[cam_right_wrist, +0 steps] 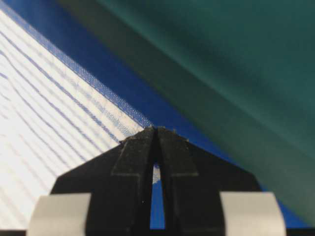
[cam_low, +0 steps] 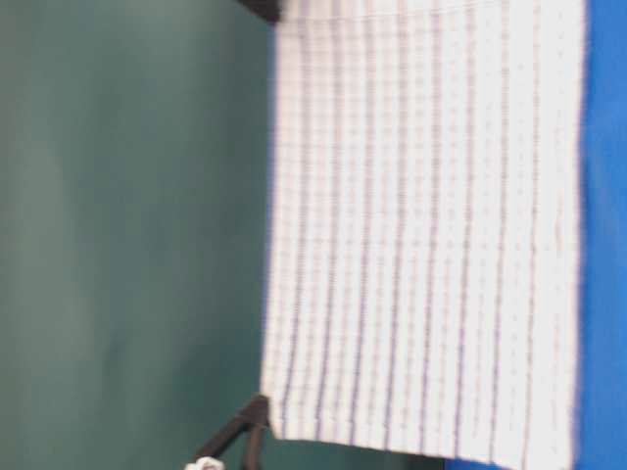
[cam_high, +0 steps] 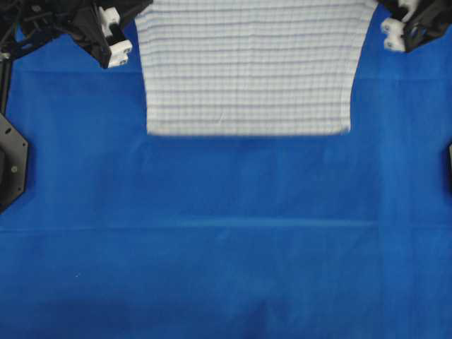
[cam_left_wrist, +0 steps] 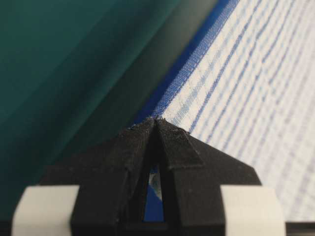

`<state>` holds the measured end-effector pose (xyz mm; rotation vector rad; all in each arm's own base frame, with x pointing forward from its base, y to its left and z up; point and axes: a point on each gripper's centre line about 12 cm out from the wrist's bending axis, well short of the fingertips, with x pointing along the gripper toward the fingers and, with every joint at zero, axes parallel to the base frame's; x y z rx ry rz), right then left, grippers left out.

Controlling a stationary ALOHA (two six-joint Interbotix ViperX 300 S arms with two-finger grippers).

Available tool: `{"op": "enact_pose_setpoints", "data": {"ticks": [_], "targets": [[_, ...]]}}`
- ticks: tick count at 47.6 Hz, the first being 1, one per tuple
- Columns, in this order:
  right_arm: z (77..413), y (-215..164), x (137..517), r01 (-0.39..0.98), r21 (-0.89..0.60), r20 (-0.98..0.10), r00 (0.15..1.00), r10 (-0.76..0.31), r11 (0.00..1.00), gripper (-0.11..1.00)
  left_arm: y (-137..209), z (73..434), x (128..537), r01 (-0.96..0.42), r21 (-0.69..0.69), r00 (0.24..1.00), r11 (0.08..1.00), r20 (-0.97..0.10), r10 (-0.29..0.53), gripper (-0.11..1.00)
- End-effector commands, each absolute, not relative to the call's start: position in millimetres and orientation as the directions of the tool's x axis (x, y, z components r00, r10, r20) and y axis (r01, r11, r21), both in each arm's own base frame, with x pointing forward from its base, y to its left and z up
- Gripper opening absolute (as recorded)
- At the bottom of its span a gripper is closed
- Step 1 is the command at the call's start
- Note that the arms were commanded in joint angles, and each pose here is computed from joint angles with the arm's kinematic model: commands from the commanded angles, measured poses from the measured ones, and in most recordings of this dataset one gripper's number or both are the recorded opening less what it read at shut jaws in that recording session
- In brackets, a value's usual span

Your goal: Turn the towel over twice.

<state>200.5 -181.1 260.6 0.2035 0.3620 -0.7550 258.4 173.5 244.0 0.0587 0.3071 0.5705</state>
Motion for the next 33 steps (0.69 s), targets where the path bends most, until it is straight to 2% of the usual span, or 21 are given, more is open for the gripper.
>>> {"op": "enact_pose_setpoints", "data": {"ticks": [1,17,33], "targets": [[288.1,-178.5,194.5,0.703,0.049,-0.315,0.685,-0.657,0.709,0.03,174.0,270.0,256.5,-0.535,0.143,0.810,0.832,-0.194,0.554,0.01],[322.9,-151.8,183.5,0.663,0.057,-0.190,0.741,-0.644,0.747,0.03,160.8,304.8,242.8,-0.535,0.148,0.827,0.832,-0.107,0.552,0.01],[320.1,-147.8,189.5,0.648,0.067,-0.216,0.752,-0.623,0.759,0.03,153.6,303.3,241.9,-0.511,0.150,0.832,0.846,-0.159,0.531,0.01]]}}
